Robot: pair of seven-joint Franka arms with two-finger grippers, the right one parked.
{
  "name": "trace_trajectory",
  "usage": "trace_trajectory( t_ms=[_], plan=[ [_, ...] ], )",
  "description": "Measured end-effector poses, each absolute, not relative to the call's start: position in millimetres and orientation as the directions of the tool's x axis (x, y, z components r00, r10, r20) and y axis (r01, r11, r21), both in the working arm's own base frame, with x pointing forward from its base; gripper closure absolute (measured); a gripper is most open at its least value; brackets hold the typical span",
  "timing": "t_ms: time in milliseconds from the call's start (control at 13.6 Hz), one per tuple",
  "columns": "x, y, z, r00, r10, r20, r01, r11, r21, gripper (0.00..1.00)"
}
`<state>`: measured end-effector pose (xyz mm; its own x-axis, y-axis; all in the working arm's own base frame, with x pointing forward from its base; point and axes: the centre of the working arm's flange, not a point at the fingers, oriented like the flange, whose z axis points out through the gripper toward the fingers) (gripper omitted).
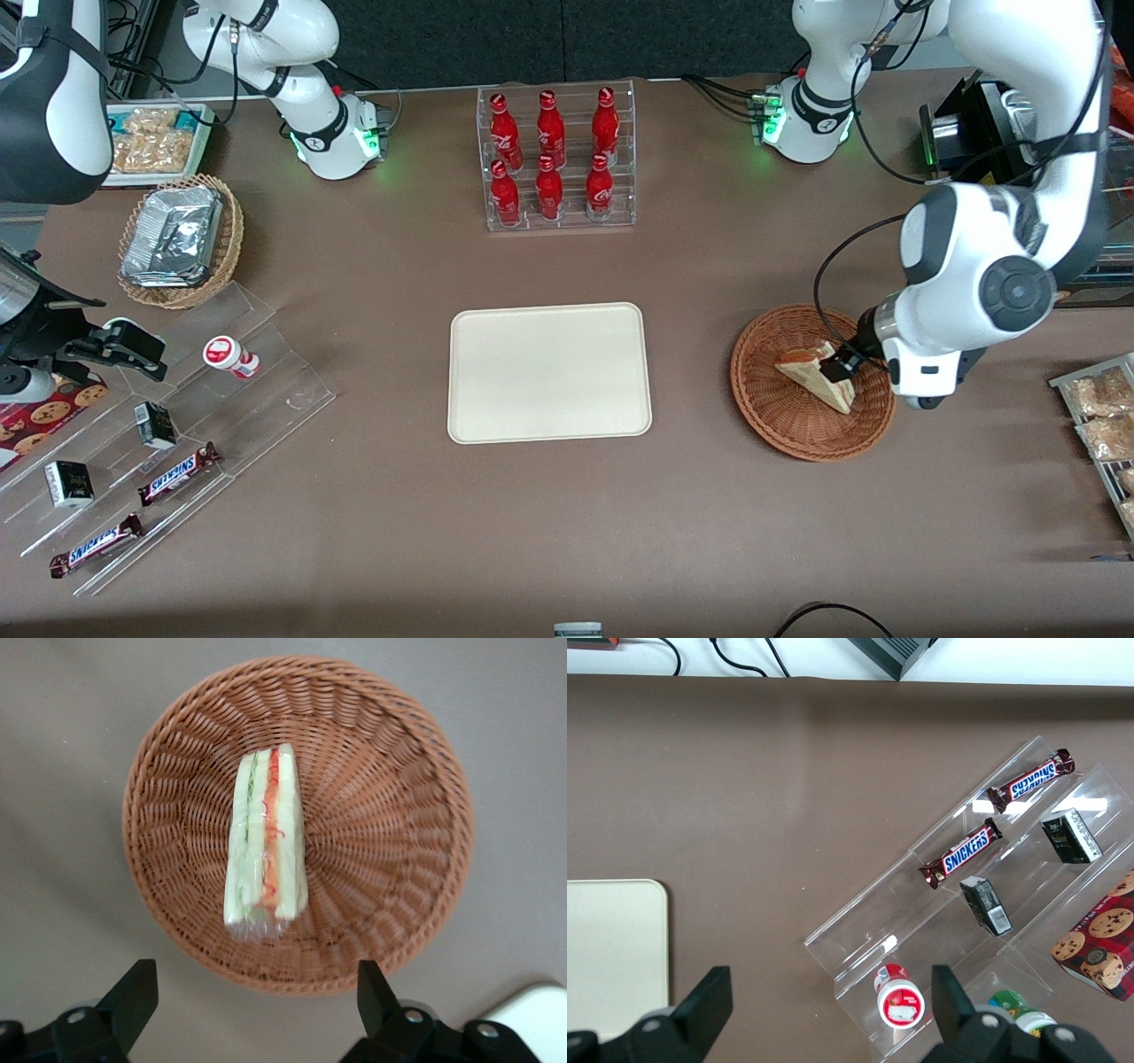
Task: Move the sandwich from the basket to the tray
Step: 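Close the left gripper on the sandwich's crust edge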
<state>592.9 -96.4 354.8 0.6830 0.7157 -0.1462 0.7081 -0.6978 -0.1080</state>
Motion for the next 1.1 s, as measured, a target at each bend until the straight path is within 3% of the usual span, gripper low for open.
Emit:
trace_trajectory(
  t_ms=[294, 807, 881, 1101],
  plan=[
    [577.5, -83.5, 307.9, 0.597, 0.791, -0.129, 0.783, -0.610, -0.117, 0.00],
    [563.1, -79.8, 245.0, 0.573, 0.811, -0.119, 0.804, -0.584, -0.114, 0.02],
    [563.9, -79.9, 240.9, 0.572, 0.812, -0.116, 0.805, -0.583, -0.109, 0.05],
    [563.8, -79.9, 232.6, 0.572, 0.813, -0.109, 0.808, -0.581, -0.097, 0.40]
  ],
)
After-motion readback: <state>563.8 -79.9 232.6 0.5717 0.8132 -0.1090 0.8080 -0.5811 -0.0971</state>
